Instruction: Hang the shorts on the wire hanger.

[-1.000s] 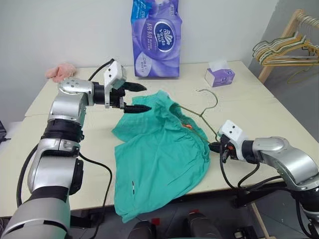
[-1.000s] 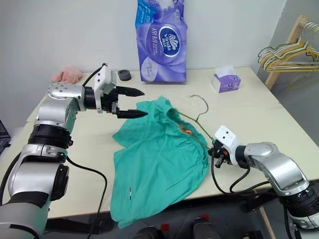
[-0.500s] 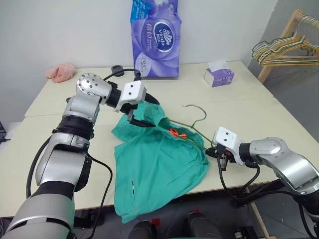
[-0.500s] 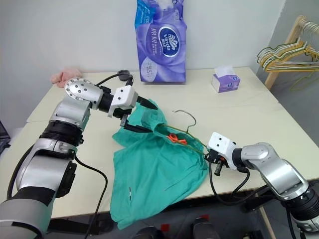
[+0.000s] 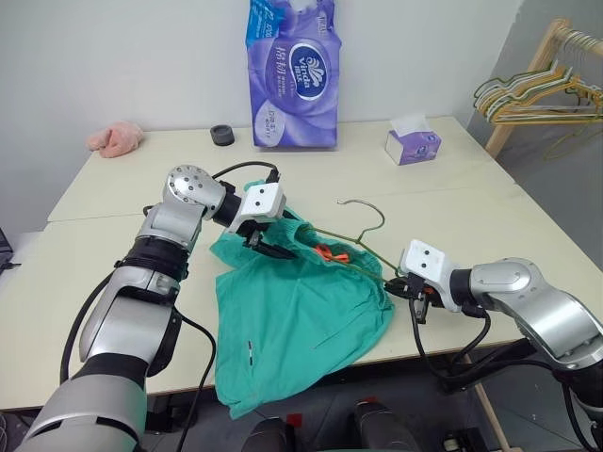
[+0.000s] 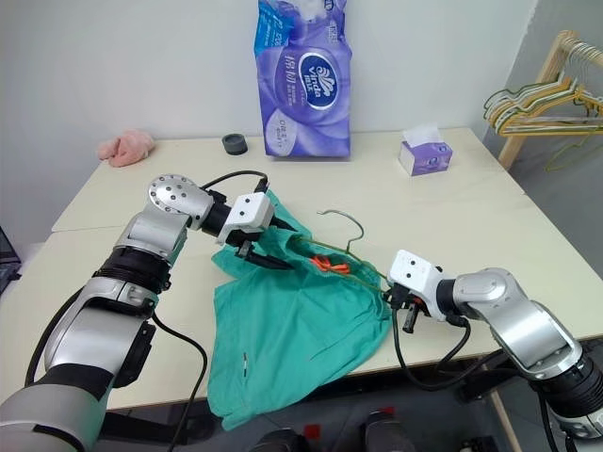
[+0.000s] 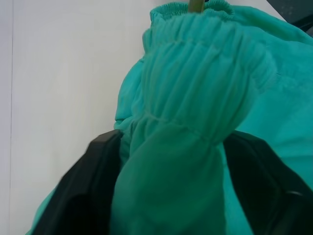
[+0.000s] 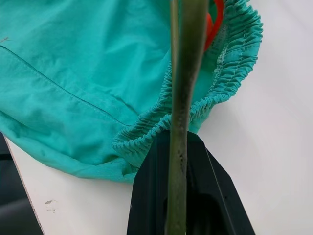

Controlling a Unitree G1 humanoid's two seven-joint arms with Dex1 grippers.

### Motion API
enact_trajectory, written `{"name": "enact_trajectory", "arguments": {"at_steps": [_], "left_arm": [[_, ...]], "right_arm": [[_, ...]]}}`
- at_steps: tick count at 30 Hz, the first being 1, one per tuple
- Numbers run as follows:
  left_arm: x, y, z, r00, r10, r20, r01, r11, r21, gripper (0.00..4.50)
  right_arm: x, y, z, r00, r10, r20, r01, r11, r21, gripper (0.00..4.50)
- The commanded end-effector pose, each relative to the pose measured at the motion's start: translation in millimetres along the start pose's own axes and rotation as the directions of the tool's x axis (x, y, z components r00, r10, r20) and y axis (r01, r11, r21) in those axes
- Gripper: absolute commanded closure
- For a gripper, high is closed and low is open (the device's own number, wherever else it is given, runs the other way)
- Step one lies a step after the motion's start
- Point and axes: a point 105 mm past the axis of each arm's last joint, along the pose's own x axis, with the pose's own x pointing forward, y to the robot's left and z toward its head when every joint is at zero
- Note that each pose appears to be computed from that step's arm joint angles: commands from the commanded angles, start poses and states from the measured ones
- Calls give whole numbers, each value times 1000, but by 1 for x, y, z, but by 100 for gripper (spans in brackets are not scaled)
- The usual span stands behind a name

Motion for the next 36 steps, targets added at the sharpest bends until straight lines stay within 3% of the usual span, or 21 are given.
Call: {"name": "enact_trajectory", "arguments": {"at_steps": [1, 7, 16, 17, 19, 23, 27, 30, 33, 36], "left_arm": [[-1, 5, 11, 1000, 18, 17, -19, 999, 42, 262], [2, 2, 12, 1000, 6, 28, -7, 999, 32, 434], [5, -2, 11, 1000, -10, 29, 9, 1000, 27, 444], [5, -2, 11, 1000, -9, 28, 9, 1000, 27, 444], [5, -2, 9, 1000, -3, 22, 3, 1000, 25, 445], [4, -1, 6, 1000, 13, 15, -13, 1000, 23, 446], [3, 0, 5, 999, 32, 14, -33, 999, 20, 446], [2, 0, 3, 999, 41, 11, -41, 999, 19, 448], [1, 2, 2, 999, 54, 8, -54, 998, 17, 448], [-1, 3, 1, 998, 63, 5, -63, 998, 16, 448]], "right_arm": [[-4, -1, 17, 999, -10, 40, 13, 997, -75, 450], [-4, -1, 18, 999, -12, 32, 16, 991, -130, 450], [-7, -8, 19, 998, -55, 14, 57, 962, -266, 450], [-8, -9, 18, 999, -50, 2, 49, 956, -288, 399], [-17, -10, 13, 998, -41, -40, 24, 937, -348, 357], [-40, -22, 0, 991, -57, -122, 6, 924, -382, 227], [-68, -30, -25, 986, -96, -133, 68, 977, -201, 95], [-71, -21, -33, 990, -138, -24, 138, 990, -25, 91], [-65, -8, -45, 963, -258, 81, 240, 953, 183, 91], [-55, 8, -47, 930, -344, 129, 302, 916, 265, 91]]}}
